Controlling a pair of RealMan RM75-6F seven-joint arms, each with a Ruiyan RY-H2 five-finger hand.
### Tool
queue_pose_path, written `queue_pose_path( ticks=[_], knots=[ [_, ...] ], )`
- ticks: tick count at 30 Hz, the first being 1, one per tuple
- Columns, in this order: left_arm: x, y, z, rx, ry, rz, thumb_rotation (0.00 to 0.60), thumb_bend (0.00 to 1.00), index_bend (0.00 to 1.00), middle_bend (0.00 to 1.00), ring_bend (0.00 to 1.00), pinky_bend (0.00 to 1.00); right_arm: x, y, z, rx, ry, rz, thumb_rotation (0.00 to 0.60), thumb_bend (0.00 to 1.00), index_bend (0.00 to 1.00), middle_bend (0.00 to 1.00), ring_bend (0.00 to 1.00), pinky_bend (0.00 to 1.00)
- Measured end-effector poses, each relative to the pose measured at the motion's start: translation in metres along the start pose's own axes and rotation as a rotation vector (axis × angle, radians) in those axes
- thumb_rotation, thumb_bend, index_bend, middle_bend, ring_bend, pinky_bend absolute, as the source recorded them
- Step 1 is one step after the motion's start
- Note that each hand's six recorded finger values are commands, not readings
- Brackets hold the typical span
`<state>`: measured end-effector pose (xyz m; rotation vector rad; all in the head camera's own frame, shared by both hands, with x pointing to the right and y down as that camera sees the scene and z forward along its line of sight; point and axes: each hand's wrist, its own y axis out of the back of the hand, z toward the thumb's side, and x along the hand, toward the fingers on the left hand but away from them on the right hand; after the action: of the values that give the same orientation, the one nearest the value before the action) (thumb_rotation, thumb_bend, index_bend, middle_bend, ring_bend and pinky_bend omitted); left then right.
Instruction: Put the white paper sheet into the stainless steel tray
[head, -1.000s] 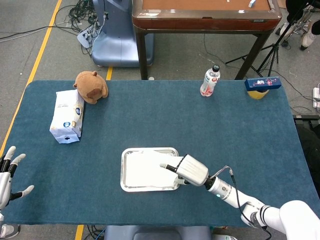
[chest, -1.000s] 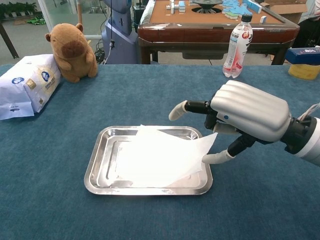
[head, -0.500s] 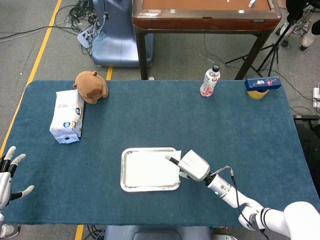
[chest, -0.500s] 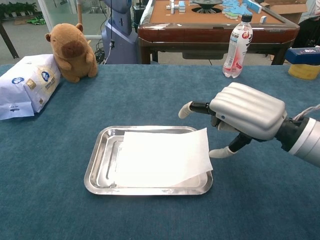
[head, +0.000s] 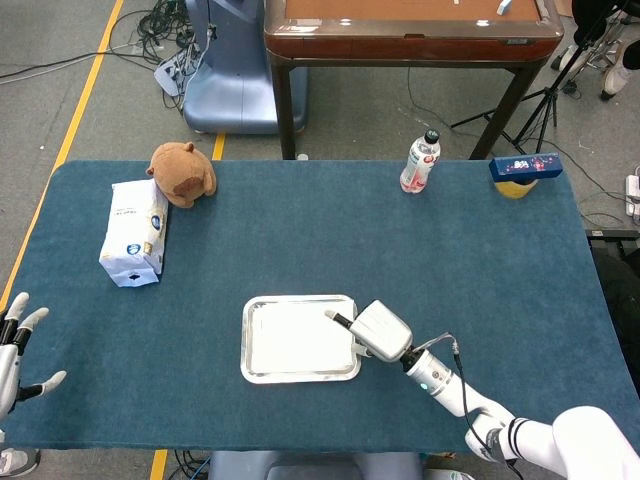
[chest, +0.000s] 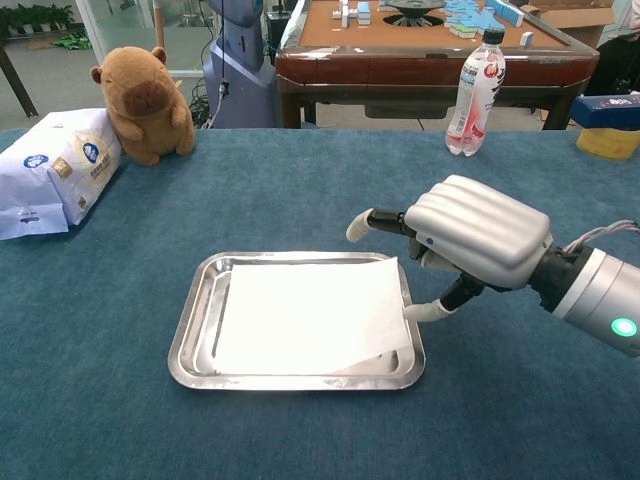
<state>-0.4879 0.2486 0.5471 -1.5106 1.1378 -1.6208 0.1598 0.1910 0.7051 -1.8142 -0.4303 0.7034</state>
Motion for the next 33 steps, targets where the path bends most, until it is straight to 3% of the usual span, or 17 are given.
queue_pose_path(
  ticks=[20, 33],
  knots=[
    [-0.001, 0.002, -0.001, -0.004, 0.002, 0.003, 0.6, 0.0, 0.18, 0.0, 0.0, 0.32, -0.002, -0.009, 0.006, -0.032, -0.007, 0.01, 0.6, 0.0, 0.26, 1.0, 1.0, 1.0],
    [-0.001, 0.0, 0.0, 0.002, 0.0, -0.002, 0.6, 0.0, 0.18, 0.0, 0.0, 0.32, 0.004, 0.004, -0.001, -0.052, -0.024, 0.01, 0.6, 0.0, 0.25, 1.0, 1.0, 1.0]
  ],
)
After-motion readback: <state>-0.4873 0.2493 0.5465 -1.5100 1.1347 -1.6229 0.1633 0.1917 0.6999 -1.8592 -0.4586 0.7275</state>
